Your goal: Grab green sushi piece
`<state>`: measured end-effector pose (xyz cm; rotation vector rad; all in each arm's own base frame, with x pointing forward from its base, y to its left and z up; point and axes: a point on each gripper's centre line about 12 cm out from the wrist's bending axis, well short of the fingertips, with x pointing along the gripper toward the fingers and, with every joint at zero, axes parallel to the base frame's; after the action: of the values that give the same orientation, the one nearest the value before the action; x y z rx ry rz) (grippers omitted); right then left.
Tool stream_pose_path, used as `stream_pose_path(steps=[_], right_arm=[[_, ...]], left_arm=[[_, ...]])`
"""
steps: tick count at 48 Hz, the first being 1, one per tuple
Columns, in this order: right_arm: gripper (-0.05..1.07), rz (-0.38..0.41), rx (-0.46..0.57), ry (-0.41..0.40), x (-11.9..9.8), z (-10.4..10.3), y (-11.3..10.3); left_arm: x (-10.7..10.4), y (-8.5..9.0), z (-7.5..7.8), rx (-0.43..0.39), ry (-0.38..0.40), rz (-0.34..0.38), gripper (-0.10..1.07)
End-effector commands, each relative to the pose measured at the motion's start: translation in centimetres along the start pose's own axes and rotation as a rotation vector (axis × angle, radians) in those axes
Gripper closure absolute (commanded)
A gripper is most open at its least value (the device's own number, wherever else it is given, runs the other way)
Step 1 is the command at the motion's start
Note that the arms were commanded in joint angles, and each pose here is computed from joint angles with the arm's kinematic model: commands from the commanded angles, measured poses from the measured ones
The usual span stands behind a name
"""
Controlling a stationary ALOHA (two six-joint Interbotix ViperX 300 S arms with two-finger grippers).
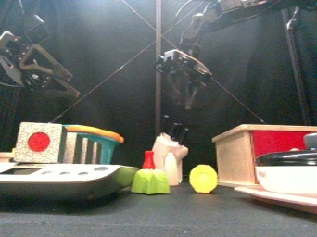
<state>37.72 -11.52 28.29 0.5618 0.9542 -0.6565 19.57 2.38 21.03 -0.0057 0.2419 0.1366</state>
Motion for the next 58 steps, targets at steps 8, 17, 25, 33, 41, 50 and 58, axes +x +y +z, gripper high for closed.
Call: stream_pose_path(steps=[8, 17, 25, 33, 41, 50, 58], right_arm=[[0.19, 0.197, -0.179, -0.299, -1.8, -3.4, 1.7], [0.19, 0.351, -0.366, -0.479, -1.8, -5.6, 2.7], [0.19, 0.457, -0.437, -0.574, -2.6, -6.5, 3.0], [0.19, 0.576, -0.592, -0.658, -3.5, -8.9, 3.8], [0.19, 0.635, -0.624, -0.664, -3.1, -10.1, 4.1], [0.19, 0.629, -0.607, -0.635, -2.4, -10.7, 3.7], [0.19, 0.652, -0.536, -0.670, -4.2, -10.1, 3.4]], left_arm=[[0.1, -0.1, 0.3, 0.004, -0.005, -0.006, -0.05], [0.2, -0.4, 1.0, -0.008, -0.018, -0.019, -0.05], [0.2, -1.4, 1.2, -0.017, -0.022, -0.067, -0.05], [0.5, -2.5, 0.8, -0.038, -0.007, -0.110, -0.05], [1.3, -2.8, -0.3, -0.039, 0.054, -0.112, -0.05], [2.0, -2.9, -0.5, -0.052, 0.083, -0.107, -0.05], [2.1, -2.8, -0.5, -0.062, 0.086, -0.104, -0.05]])
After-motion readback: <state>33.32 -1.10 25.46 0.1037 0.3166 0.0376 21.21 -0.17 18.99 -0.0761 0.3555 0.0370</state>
